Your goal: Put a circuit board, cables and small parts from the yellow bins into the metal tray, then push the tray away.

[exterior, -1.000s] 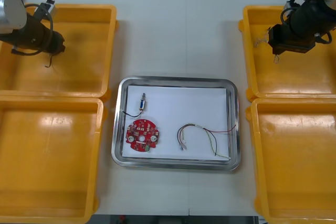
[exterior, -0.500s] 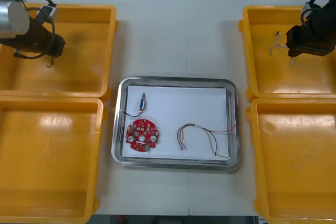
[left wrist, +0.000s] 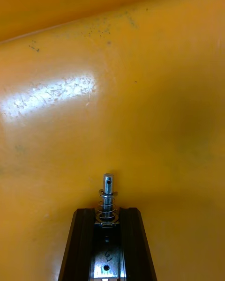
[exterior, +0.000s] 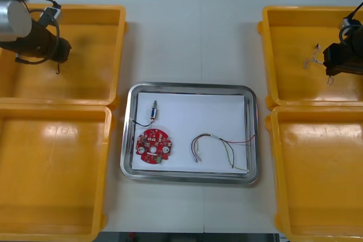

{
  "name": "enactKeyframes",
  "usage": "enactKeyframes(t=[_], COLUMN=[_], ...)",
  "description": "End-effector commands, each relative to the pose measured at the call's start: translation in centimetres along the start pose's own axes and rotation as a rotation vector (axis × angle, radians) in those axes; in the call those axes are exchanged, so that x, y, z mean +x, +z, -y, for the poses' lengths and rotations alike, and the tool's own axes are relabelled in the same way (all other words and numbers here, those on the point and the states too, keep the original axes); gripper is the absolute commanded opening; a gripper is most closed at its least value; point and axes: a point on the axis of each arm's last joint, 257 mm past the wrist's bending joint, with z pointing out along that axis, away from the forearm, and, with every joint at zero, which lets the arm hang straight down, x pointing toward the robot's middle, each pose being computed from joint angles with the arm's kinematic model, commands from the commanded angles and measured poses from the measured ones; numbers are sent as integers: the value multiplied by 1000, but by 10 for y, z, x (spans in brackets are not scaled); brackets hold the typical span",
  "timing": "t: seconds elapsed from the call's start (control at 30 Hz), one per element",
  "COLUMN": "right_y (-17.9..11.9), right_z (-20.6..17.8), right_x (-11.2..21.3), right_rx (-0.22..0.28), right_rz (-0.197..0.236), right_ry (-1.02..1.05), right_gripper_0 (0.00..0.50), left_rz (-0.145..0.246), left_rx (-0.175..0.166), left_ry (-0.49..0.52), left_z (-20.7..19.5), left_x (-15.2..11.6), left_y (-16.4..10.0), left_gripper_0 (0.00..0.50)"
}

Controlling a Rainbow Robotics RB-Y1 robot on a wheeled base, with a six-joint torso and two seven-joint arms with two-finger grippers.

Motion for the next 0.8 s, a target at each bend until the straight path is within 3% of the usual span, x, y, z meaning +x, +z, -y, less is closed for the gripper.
enactKeyframes(t=[0.03, 0.07, 0.13, 0.2, 0.27, 0.37, 0.6, 0.8], right_y=[-17, -17, -17, -18, -18, -19, -39, -48], right_z=[19, 19, 19, 20, 19, 18, 9, -3], right_x=[-10, -10, -11, -12, -12, -13, -24, -39], right_rx=[20, 18, 20, 20, 19, 21, 27, 39], right_rz=[43, 43, 45, 47, 46, 51, 82, 109], right_ry=[18, 17, 17, 12, 10, 2, -61, -228], right_gripper_0=[3, 63, 369, 500, 500, 500, 500, 500], left_rz=[-42, -46, -57, -67, -82, -122, -193, -228], left_rx=[14, 15, 21, 25, 26, -6, -108, -137], left_ry=[80, 77, 64, 52, 42, 17, -32, -90], left_z=[-13, -14, -16, -18, -21, -27, -37, -35], left_x=[6, 6, 4, 4, 4, 9, 23, 38], left_y=[-20, -23, -33, -40, -49, -60, -89, -119], left_gripper_0=[0, 0, 0, 0, 0, 0, 0, 0])
